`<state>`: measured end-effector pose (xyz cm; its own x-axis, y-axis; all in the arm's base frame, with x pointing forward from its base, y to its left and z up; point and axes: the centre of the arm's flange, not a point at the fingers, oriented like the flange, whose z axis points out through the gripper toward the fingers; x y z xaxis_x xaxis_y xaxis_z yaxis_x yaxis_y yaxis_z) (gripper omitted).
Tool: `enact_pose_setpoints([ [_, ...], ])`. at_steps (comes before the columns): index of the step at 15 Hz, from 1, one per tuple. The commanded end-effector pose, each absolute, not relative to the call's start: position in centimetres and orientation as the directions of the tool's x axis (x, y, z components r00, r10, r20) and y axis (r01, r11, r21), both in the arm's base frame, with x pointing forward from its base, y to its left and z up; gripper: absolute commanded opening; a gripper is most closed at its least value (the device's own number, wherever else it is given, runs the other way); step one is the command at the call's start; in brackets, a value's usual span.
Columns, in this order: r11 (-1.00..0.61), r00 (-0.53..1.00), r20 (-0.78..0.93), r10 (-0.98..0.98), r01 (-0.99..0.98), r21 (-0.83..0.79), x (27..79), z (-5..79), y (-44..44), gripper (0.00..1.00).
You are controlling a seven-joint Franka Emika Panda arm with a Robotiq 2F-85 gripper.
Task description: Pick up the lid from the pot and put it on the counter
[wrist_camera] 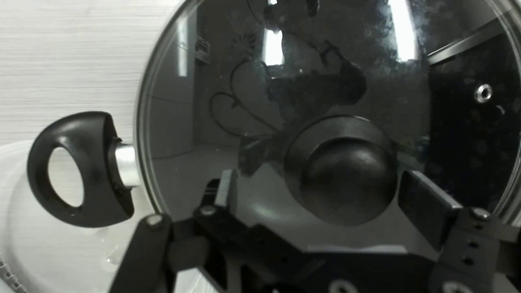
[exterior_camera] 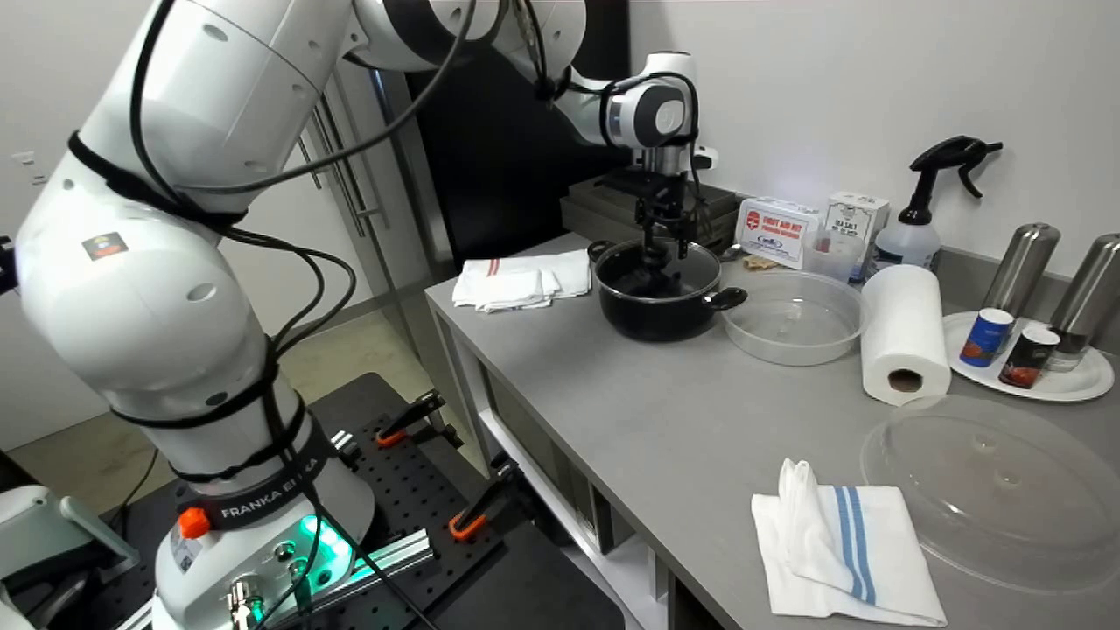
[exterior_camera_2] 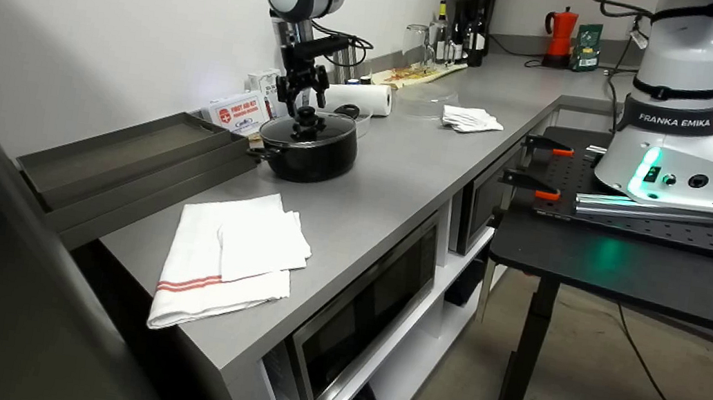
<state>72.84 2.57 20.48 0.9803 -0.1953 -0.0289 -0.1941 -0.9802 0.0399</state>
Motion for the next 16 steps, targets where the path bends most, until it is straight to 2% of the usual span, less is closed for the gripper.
enact_pose_setpoints([
  [1, -0.982, 0.982, -0.03, -0.186, -0.185, 0.049, 72.9, 20.9, 3.1, 1.0],
  [16, -0.986, 0.985, -0.048, -0.167, -0.166, 0.029, 70.0, 22.1, 2.9, 1.0],
])
